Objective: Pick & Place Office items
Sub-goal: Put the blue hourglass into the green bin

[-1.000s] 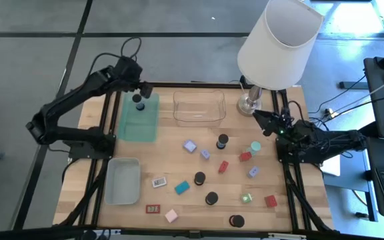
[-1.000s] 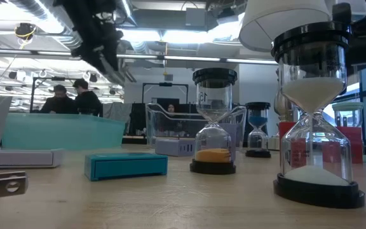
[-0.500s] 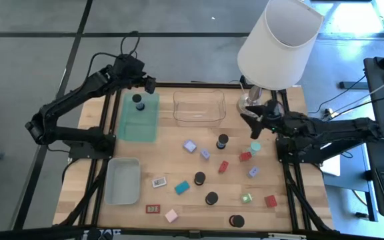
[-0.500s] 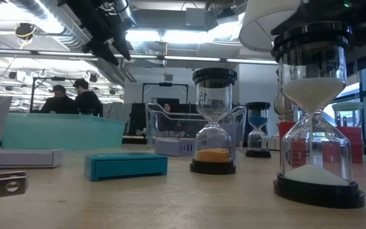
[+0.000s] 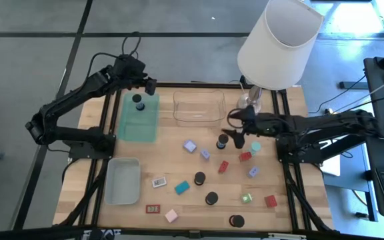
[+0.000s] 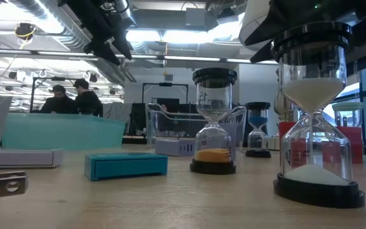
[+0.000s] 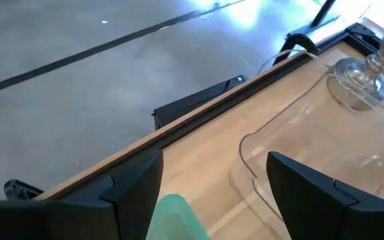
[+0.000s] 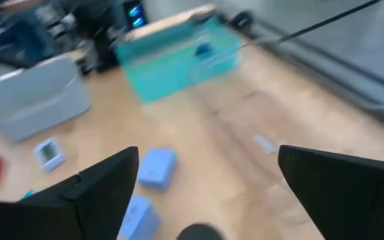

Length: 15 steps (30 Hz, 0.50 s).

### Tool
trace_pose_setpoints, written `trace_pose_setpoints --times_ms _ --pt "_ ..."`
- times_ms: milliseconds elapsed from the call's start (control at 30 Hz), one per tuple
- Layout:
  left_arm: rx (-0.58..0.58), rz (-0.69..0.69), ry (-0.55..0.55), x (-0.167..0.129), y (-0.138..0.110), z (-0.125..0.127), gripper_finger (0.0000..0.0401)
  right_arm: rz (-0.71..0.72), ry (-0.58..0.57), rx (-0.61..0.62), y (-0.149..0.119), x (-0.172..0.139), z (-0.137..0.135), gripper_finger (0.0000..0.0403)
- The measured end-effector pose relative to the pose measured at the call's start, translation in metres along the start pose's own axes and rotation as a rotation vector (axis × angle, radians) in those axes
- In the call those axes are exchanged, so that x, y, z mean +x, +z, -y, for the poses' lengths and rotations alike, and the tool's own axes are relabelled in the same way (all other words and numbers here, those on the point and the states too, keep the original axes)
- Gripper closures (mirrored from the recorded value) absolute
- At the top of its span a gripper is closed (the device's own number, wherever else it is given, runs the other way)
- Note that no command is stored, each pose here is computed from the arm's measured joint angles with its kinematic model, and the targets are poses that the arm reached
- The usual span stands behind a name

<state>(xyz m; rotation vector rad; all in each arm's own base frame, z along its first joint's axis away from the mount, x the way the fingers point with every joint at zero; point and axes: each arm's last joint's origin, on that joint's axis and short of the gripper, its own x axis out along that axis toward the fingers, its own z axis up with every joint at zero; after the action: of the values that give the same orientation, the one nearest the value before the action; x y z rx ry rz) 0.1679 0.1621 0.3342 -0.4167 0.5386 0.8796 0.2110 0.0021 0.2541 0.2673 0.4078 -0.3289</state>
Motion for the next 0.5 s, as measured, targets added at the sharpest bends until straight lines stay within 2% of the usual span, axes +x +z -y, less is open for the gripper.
trace_pose_setpoints --times_ms 167,333,500 --pt "0.057 -0.001 -0.005 0.0 0.0 0.001 0.0136 -0.082 0.04 -0.019 -0.009 0.012 -0.003 0.0035" --pt "0.07 -0.001 -0.005 0.0 0.0 0.001 0.0136 -0.175 0.036 -0.098 -0.021 0.026 -0.004 0.0034" --pt "0.07 -0.001 -0.005 0.0 0.0 0.001 0.0136 -0.237 0.014 -0.113 -0.031 0.039 -0.004 0.0034"
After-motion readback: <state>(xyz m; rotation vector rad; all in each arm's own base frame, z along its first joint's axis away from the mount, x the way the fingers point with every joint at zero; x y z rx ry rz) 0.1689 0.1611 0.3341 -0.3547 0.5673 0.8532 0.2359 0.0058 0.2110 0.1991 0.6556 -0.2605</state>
